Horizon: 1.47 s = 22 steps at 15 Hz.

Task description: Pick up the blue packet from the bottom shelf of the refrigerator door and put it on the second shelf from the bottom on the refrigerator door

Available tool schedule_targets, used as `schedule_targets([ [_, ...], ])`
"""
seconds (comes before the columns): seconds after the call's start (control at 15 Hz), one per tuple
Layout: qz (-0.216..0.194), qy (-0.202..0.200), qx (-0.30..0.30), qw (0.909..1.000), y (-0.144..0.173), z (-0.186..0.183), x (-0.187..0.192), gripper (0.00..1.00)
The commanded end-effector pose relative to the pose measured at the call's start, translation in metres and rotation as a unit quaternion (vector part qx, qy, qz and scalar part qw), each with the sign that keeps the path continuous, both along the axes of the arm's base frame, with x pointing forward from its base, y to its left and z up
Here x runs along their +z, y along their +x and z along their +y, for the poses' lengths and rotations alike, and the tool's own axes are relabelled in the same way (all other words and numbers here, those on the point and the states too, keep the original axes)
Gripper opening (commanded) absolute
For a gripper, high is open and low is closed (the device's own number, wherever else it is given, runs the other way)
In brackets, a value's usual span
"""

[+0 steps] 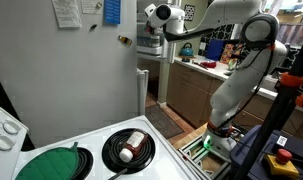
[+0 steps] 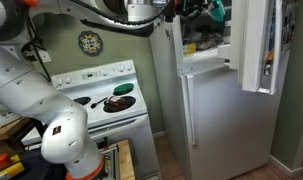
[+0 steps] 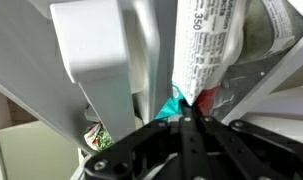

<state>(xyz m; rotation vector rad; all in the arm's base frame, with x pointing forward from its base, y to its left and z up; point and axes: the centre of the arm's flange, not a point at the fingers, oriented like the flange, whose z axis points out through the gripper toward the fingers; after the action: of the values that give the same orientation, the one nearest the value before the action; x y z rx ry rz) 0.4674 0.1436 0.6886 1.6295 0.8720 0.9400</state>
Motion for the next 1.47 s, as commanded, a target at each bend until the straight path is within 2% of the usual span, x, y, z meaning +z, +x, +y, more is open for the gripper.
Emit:
schedule_targets([
  [0.0,0.006,-0.004,-0.008,0.9999,-0.023,0.0,0.012,0.0],
  [0.4,0.058,-0.037,0.026,0.9973,-0.044,0.011,0.018,0.0],
  [0.6,0.068,-0.064,0.038,0.9949,-0.056,0.014,0.028,0.0],
  [1.07,0.038,-0.119,0.049,0.991,-0.085,0.007,0.073,0.0],
  [1.4,-0.002,-0.107,0.057,0.9926,-0.084,0.007,0.099,0.0],
])
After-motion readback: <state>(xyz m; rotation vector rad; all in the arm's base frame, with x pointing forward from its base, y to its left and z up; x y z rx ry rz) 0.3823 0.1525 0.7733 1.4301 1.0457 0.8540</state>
